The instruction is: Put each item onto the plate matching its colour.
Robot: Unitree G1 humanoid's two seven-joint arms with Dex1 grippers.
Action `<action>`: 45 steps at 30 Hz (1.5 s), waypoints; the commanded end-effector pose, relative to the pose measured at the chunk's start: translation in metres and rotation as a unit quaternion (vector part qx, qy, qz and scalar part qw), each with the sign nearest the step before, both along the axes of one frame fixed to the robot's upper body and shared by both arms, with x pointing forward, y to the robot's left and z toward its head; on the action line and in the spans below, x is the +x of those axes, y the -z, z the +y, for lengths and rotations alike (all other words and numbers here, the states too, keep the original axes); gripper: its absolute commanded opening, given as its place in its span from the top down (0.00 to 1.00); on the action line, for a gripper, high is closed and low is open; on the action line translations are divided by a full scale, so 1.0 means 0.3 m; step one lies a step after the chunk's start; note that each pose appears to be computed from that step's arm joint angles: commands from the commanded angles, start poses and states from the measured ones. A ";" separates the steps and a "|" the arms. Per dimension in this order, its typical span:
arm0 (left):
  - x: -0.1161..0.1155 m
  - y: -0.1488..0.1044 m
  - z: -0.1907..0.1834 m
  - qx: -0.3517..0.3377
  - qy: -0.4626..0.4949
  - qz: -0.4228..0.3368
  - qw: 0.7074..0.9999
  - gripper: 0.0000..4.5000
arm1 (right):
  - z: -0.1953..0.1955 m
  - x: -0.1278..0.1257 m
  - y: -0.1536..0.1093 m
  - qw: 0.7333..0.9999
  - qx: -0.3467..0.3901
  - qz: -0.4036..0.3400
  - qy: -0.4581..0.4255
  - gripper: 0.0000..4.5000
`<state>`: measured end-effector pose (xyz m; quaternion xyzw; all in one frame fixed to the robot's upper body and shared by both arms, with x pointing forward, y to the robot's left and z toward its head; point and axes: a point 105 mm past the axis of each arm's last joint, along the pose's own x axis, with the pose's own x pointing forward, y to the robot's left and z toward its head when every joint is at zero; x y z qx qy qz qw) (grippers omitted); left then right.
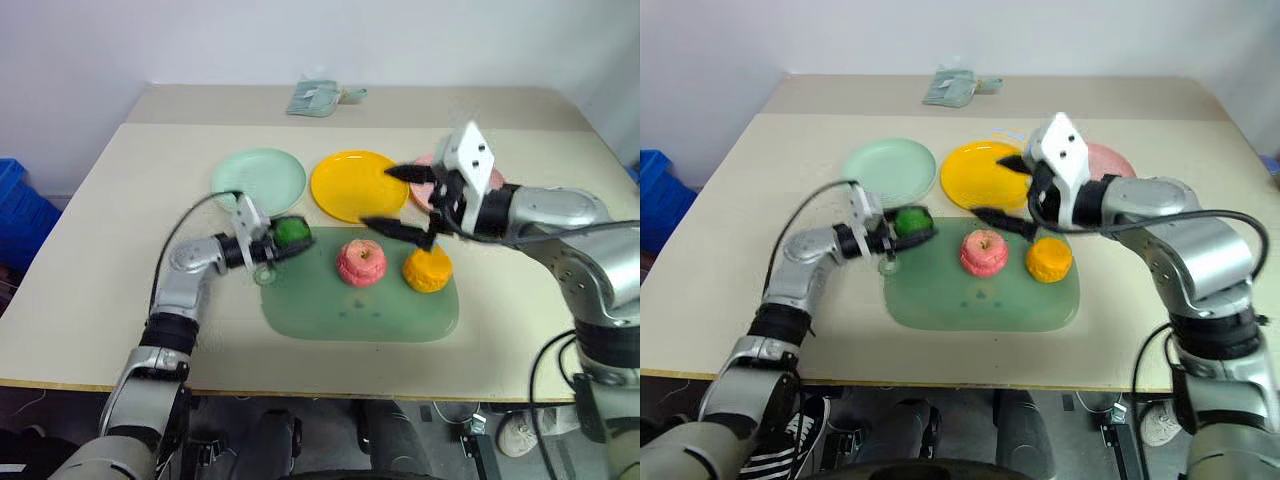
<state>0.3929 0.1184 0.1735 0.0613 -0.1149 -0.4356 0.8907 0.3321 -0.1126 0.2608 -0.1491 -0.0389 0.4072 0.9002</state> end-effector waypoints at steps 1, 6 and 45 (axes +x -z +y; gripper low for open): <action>0.070 -0.062 0.070 -0.044 -0.086 -0.014 0.995 0.41 | -0.005 0.009 -0.036 0.999 0.010 -0.030 0.017 0.00; 0.179 -0.108 0.135 -0.079 -0.192 -0.008 0.978 0.41 | 0.014 0.060 -0.011 0.998 0.036 -0.017 0.049 0.00; -0.289 -0.081 0.115 0.039 0.245 0.053 0.967 0.01 | 0.063 -0.082 0.236 0.983 -0.131 0.094 -0.091 0.00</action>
